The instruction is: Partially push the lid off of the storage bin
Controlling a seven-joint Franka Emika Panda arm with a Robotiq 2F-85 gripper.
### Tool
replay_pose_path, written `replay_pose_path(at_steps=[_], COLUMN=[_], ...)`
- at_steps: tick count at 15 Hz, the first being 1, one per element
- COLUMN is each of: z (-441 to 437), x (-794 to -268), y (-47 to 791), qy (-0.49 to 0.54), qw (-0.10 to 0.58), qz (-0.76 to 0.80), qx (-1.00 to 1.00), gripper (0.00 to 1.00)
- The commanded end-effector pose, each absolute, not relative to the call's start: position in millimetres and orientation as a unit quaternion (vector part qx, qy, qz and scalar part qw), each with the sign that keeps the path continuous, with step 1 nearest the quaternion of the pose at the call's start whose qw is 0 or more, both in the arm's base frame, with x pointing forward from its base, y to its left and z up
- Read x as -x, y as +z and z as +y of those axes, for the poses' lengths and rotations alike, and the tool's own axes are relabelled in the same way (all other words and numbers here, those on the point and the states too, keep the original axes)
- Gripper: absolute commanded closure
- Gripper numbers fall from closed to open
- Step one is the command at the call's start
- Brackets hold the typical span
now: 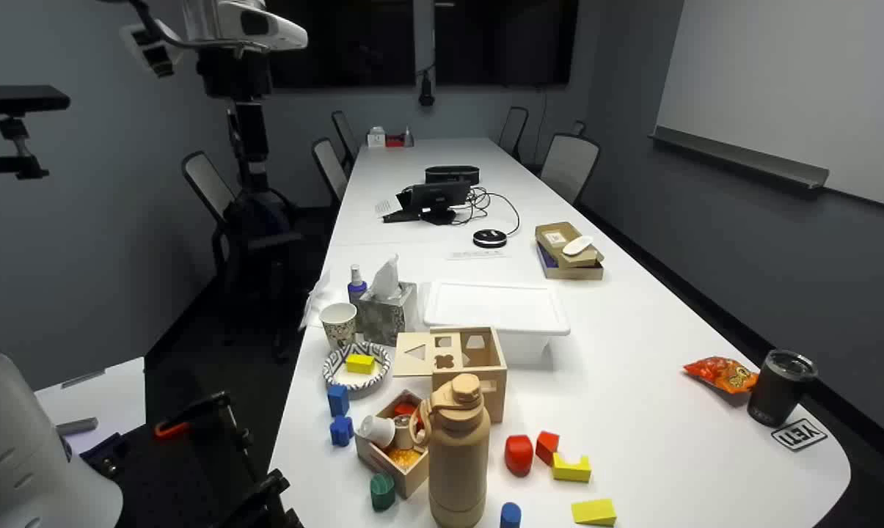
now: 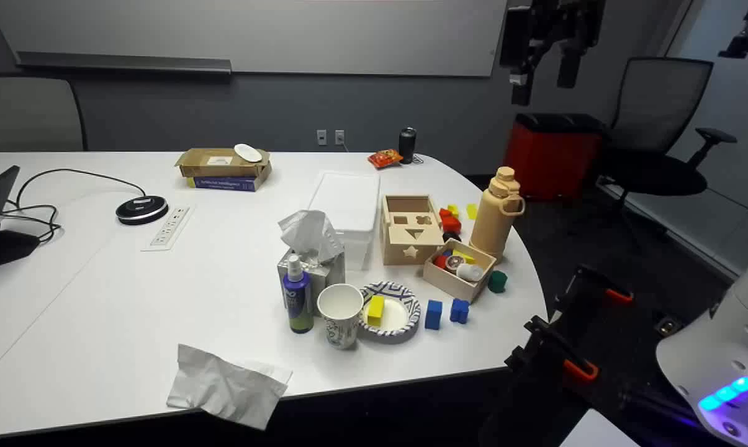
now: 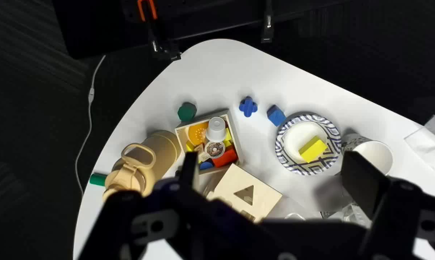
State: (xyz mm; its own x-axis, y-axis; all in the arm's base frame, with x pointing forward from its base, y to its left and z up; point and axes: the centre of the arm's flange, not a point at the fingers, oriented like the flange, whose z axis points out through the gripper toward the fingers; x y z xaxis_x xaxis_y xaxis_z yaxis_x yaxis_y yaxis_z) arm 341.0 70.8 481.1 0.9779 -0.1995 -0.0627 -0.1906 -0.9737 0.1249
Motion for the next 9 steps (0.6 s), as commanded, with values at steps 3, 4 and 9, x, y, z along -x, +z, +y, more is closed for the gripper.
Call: replay_pose_path(at_steps=[3,4,9], z=[72,72,55], x=[-349,-359,-439], y=[478,473,433], qy=[-0.044,-0.053,-0.088], qw=[0.052,0.045,0.017], qz=[-0.086,-0.072,0.040], qx=[-0.994,-0.995,-0.995], gripper=[0.00,0.00,0.00])
